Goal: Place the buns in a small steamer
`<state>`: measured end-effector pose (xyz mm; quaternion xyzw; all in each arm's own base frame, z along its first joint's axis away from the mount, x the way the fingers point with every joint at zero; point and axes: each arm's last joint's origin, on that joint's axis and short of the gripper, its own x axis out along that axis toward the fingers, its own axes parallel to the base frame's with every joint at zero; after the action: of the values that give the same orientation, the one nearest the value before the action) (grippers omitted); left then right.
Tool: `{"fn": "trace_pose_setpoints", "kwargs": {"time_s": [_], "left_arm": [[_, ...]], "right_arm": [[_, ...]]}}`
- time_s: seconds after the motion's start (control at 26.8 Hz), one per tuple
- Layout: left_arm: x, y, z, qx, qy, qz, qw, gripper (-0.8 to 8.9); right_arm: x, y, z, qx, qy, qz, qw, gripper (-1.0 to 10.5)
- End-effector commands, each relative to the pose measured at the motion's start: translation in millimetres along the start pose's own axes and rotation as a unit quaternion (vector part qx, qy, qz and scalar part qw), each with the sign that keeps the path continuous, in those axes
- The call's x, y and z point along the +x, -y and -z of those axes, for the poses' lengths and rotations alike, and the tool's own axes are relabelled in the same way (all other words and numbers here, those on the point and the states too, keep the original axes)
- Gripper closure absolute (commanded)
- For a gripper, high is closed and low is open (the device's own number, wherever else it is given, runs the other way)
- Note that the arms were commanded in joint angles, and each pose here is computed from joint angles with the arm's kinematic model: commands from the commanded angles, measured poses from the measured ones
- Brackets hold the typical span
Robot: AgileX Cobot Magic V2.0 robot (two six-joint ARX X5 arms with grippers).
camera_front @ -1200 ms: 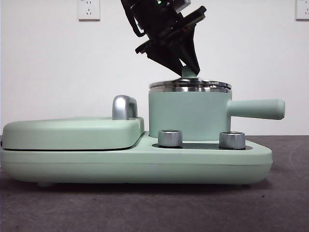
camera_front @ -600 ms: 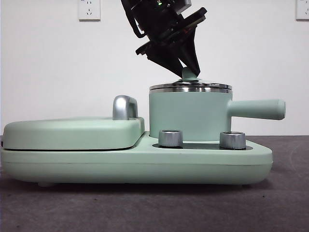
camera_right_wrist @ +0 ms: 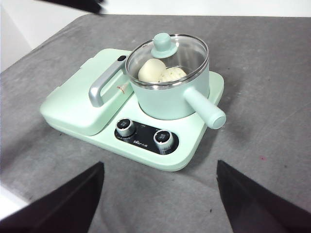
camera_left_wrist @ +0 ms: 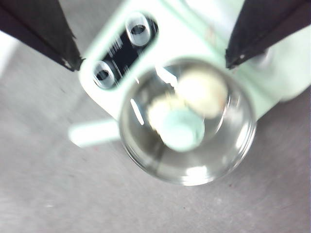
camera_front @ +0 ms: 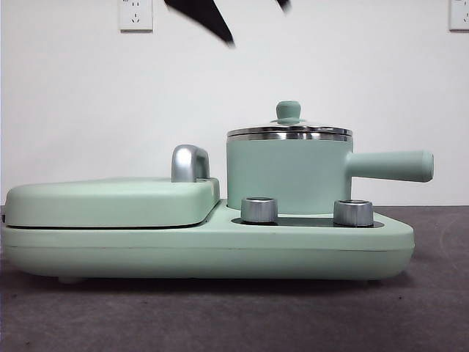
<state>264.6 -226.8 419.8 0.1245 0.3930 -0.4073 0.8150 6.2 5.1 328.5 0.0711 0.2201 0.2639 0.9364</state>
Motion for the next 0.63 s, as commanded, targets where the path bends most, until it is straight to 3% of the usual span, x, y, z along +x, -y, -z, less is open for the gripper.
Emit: {"fn": "trace_pose_setpoints", "kwargs": {"time_s": [0.04, 0.26, 0.45, 0.63], "left_arm": [[-40.6, 11.8, 6.5, 0.002, 0.014, 0.003, 1.0, 3.6], [-111.3, 27.9, 41.0, -0.007, 0.026, 0.002, 1.0, 3.8], [-140.4, 35.6, 72.0, -0.016, 0.043, 0.002, 0.999, 3.8], [-156.6, 41.9, 125.4, -0.035, 0.07, 0.002, 0.997, 3.8]], "right_arm": [[-1.2, -1.5, -1.5, -0.009, 0.0, -0.02, 1.0, 5.8], [-1.4, -3.4, -1.1, -0.018, -0.008, -0.053, 0.998, 5.8], [-1.6, -5.1, -0.6, -0.018, -0.016, -0.083, 0.996, 5.8], [-1.9, -6.3, -0.3, -0.018, -0.021, -0.105, 0.994, 5.8]]}}
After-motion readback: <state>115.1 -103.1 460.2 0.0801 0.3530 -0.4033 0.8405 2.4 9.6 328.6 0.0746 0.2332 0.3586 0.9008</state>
